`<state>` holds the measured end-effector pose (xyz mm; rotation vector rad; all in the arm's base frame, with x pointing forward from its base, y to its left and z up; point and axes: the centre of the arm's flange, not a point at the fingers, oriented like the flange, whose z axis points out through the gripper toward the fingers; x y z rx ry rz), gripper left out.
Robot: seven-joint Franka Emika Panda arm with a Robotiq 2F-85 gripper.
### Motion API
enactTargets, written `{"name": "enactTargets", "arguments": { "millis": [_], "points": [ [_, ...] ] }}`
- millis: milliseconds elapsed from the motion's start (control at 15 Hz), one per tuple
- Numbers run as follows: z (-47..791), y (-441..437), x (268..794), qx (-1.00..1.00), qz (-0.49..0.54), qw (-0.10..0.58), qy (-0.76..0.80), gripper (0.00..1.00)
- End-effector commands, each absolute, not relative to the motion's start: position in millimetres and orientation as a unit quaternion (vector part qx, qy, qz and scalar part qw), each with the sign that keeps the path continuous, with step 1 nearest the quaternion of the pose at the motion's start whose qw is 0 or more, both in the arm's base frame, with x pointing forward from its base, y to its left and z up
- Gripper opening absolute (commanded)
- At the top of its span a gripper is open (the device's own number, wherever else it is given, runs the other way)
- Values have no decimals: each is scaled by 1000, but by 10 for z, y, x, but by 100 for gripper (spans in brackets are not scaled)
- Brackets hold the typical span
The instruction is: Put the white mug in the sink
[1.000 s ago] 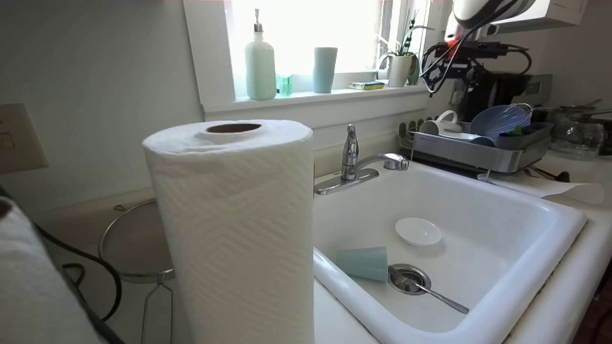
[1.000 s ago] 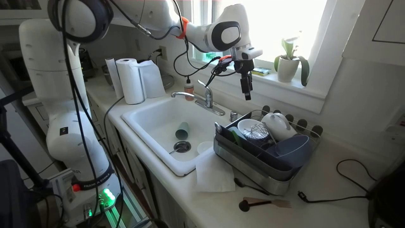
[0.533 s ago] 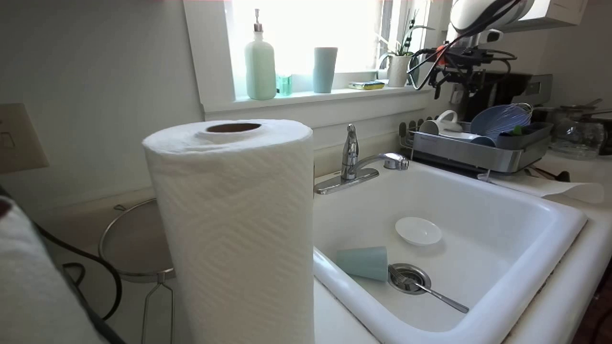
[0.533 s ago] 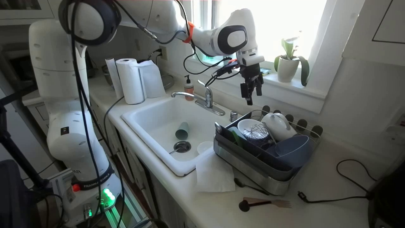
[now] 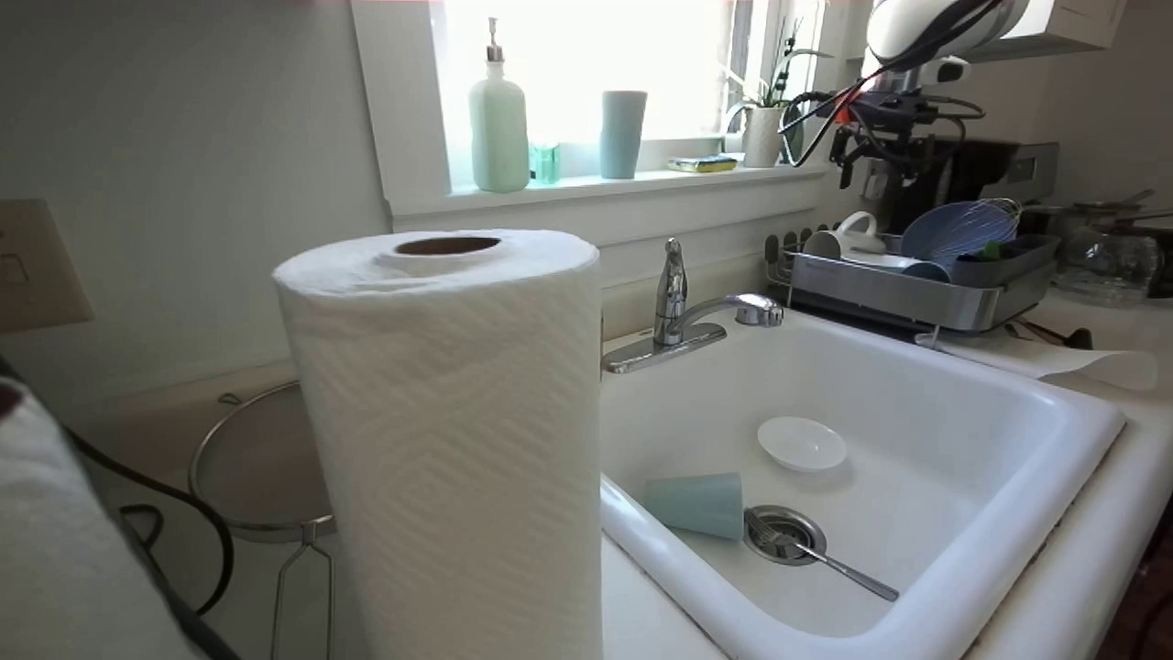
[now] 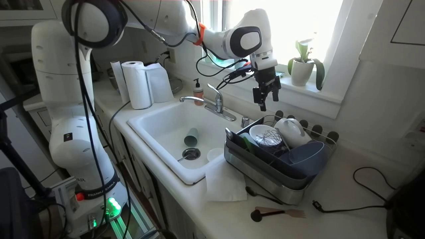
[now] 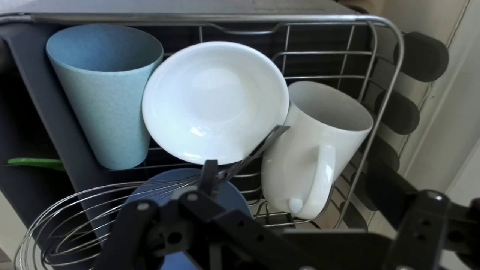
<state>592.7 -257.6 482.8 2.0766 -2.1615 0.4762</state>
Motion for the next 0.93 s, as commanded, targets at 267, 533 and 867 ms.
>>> {"name": "enactTargets", "arguments": {
  "millis": [267, 533, 867],
  "points": [
    [4653, -2624, 6162, 672, 192, 84, -711, 100],
    [4474, -2668, 6331, 644, 216, 104, -726, 100],
    [4309, -2760, 6531, 609, 228, 116, -751, 100]
  ]
}}
